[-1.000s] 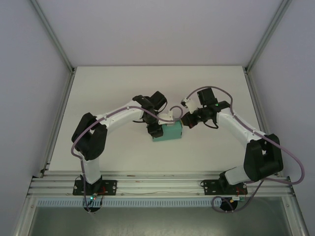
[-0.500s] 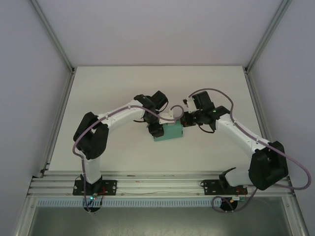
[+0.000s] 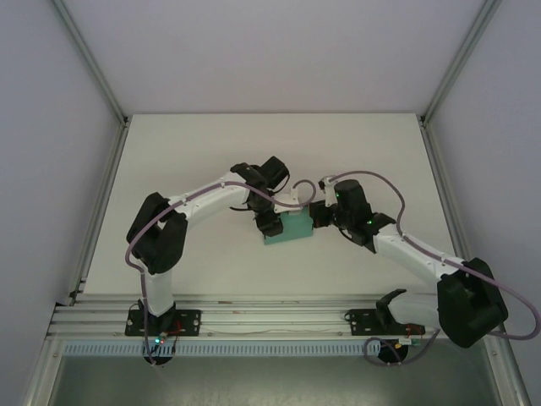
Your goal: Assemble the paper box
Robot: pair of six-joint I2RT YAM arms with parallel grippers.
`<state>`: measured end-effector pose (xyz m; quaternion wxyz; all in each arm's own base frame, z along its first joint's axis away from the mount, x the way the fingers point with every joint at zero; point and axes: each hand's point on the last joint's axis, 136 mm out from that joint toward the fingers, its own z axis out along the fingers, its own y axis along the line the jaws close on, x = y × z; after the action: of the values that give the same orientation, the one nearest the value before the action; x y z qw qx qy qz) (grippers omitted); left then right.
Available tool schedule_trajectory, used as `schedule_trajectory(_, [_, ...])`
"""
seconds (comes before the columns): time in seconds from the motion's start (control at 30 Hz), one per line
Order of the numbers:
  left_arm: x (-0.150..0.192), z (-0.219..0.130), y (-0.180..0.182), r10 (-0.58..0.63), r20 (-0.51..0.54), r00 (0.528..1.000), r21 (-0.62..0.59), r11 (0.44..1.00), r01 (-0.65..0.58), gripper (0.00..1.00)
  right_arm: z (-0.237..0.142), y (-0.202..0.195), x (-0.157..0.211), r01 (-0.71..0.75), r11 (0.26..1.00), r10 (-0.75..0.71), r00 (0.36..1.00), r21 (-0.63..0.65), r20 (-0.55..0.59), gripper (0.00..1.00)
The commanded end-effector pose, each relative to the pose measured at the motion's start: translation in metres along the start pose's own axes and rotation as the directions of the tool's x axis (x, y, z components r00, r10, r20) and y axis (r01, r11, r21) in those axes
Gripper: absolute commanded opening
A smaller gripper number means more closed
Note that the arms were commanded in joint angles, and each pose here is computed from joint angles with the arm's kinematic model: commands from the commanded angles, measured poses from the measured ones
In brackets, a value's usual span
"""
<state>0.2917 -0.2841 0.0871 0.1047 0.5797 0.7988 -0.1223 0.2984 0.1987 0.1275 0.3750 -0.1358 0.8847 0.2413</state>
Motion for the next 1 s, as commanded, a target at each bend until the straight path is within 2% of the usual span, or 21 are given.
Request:
schedule_trajectory(0.0, [0.000,0.013,-0.003,-0.014,-0.007,1.000,0.015,1.000,0.014,0.57,0.007,-0.005,0.035,0.025,1.000,-0.024,0.998,0.015,-0.052,0.02])
schedule_trajectory(0.13, [-0.001,0.013,0.001,-0.023,-0.004,1.000,-0.002,1.000,0.023,0.61,0.002,-0.009,0.036,0.026,0.999,-0.024,0.999,0.041,-0.047,0.02])
schedule_trajectory(0.27, [-0.013,-0.006,0.004,-0.022,0.053,0.998,-0.043,0.999,0.024,0.72,-0.004,-0.008,0.032,0.023,0.998,-0.020,0.999,0.051,-0.044,0.01])
schedule_trajectory(0.3, [-0.015,-0.009,0.006,-0.025,0.067,0.997,-0.056,0.998,0.029,0.76,-0.005,-0.008,0.032,0.020,0.998,-0.017,0.999,0.054,-0.046,0.00])
schedule_trajectory(0.33, [-0.018,-0.013,0.007,-0.029,0.084,0.996,-0.071,0.997,0.035,0.92,-0.005,-0.008,0.032,0.017,0.998,-0.014,0.999,0.058,-0.047,0.00])
schedule_trajectory(0.37, [-0.021,-0.018,0.009,-0.033,0.100,0.994,-0.083,0.996,0.042,1.00,-0.004,-0.009,0.033,0.016,0.998,-0.012,0.999,0.064,-0.050,0.00])
schedule_trajectory(0.53, [-0.028,-0.045,0.014,-0.076,0.194,0.978,-0.162,0.981,0.108,1.00,-0.004,-0.008,0.033,0.033,0.992,-0.025,0.998,0.120,-0.062,0.00])
schedule_trajectory(0.67, [-0.016,-0.064,0.024,-0.187,0.269,0.945,-0.267,0.928,0.260,1.00,-0.008,-0.009,0.029,0.057,0.980,-0.045,0.997,0.192,-0.062,0.00])
schedule_trajectory(0.77, [0.009,-0.081,0.038,-0.335,0.340,0.879,-0.356,0.819,0.450,1.00,-0.012,-0.007,0.025,0.071,0.972,-0.059,0.997,0.226,-0.056,0.00])
schedule_trajectory(0.83, [0.026,-0.086,0.035,-0.409,0.376,0.831,-0.360,0.762,0.538,0.99,-0.014,-0.007,0.025,0.068,0.969,-0.055,0.997,0.237,-0.058,0.00])
schedule_trajectory(0.9, [0.037,-0.085,0.023,-0.453,0.405,0.794,-0.314,0.747,0.586,0.91,-0.014,-0.006,0.026,0.065,0.968,-0.051,0.997,0.244,-0.063,0.00])
schedule_trajectory(0.97, [0.040,-0.084,0.011,-0.468,0.445,0.764,-0.246,0.757,0.606,0.82,-0.015,-0.004,0.025,0.069,0.967,-0.054,0.996,0.244,-0.065,0.00])
